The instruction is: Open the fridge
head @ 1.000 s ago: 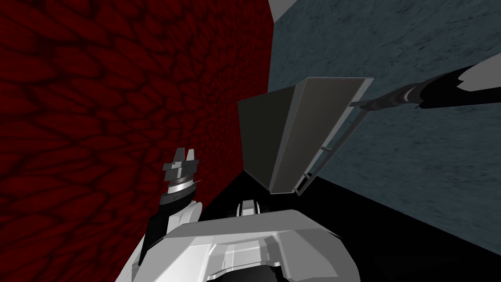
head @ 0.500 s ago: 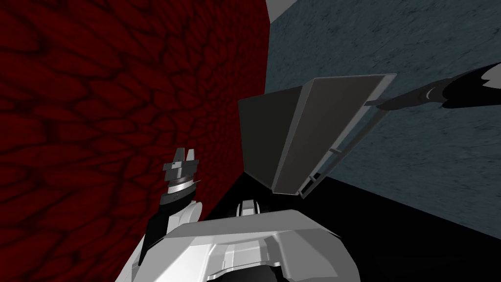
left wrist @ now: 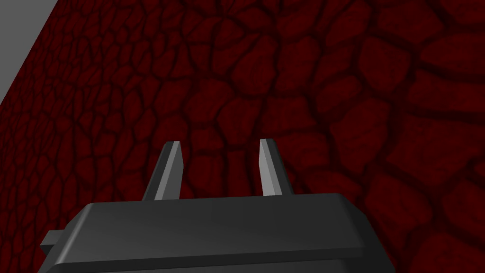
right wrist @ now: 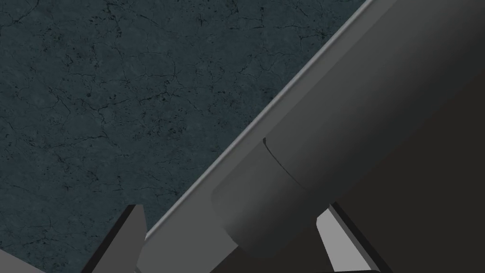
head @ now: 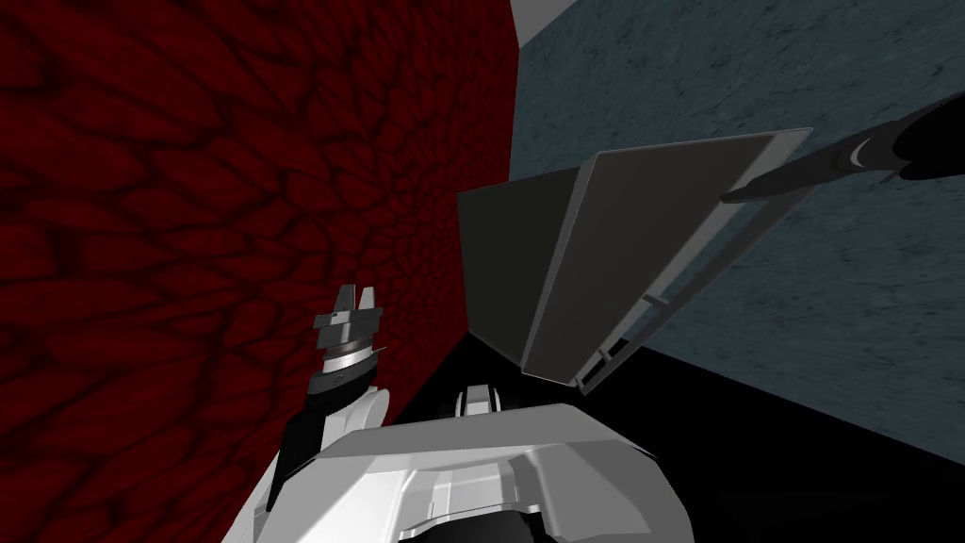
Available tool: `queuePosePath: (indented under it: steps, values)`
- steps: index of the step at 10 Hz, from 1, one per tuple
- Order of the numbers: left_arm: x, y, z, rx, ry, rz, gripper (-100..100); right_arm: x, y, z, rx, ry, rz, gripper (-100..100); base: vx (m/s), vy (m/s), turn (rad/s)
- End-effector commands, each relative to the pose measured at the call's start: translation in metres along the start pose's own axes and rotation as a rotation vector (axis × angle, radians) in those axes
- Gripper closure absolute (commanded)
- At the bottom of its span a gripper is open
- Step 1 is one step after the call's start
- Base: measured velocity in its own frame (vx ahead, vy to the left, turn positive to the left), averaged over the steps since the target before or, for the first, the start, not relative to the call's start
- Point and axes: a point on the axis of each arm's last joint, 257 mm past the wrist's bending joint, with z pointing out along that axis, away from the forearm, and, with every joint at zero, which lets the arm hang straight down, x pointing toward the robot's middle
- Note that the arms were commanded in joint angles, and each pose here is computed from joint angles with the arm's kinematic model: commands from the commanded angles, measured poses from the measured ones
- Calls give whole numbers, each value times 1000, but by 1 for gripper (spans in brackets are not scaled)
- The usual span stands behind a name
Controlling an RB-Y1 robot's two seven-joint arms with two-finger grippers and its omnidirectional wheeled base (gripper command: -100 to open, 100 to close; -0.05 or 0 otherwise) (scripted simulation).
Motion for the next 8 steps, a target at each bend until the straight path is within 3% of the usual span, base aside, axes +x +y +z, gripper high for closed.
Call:
queuePosePath:
  steps: [1,2,3,8]
  values:
    - [0,0,0,0,0,0,0,-21,-10,-13,6,-3,1,-100,25,-64,-25]
    - [0,0,0,0,0,0,0,-17,-7,-9,5,-3,0,-100,11,-26,3]
    - [0,0,0,0,0,0,0,-19,-7,-9,4,-3,1,0,0,0,0]
    - [0,0,0,0,0,0,0,-19,-7,-9,4,-4,1,0,0,0,0]
